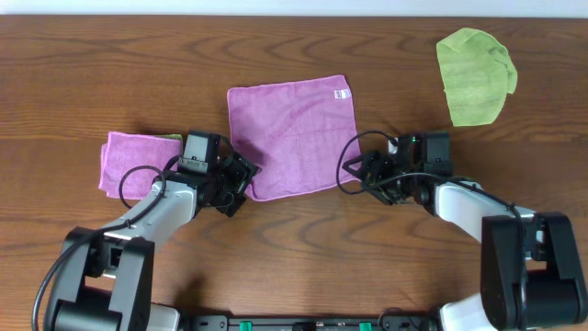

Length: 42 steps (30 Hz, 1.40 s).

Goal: Fold the cloth
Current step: 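Grasp the near cloth edge with both grippers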

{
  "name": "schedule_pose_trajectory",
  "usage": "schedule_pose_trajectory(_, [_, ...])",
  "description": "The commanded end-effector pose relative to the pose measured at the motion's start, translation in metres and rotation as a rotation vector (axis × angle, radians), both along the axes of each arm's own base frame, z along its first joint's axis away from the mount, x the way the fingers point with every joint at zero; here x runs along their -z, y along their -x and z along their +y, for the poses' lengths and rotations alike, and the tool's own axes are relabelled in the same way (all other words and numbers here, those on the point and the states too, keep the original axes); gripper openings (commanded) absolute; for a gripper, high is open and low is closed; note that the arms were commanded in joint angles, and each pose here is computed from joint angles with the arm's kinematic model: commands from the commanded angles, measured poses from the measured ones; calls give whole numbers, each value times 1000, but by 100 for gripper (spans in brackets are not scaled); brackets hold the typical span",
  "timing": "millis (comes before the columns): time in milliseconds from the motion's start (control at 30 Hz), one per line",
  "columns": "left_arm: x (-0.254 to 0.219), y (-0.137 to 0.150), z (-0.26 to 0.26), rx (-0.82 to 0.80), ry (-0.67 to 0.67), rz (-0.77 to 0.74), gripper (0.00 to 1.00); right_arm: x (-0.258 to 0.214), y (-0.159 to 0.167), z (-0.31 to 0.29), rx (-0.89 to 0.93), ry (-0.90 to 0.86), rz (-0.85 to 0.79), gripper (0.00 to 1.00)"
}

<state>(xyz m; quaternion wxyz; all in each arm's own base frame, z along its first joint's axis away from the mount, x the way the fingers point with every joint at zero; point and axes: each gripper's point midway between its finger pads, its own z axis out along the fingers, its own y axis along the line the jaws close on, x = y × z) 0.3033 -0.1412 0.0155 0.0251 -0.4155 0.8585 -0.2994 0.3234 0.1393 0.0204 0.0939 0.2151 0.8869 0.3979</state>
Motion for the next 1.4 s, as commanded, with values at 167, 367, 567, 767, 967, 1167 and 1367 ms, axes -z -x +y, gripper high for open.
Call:
schedule_pose_trajectory(167, [5, -1, 2, -6, -24, 9, 70, 17, 0, -9, 72, 69, 52, 65])
schedule_pose_trajectory(367, [5, -1, 2, -5, -23, 10, 69, 21, -5, -18, 136, 105, 67, 63])
schedule_pose_trajectory(567, [5, -1, 2, -5, -24, 10, 74, 21, -6, -18, 137, 108, 63, 41])
schedule_pose_trajectory(767, [6, -1, 3, -6, -27, 11, 74, 20, -9, -13, 127, 131, 33, 58])
schedule_pose_trajectory(967, [15, 3, 3, -4, -31, 41, 72, 20, -9, -5, 112, 148, 15, 49])
schedule_pose_trajectory(1167, [19, 3, 3, -2, -36, 48, 64, 23, -9, -1, 106, 169, 10, 36])
schedule_pose_trajectory(1367, [19, 4, 3, 2, -38, 50, 32, 38, -7, 4, 100, 151, 43, 8])
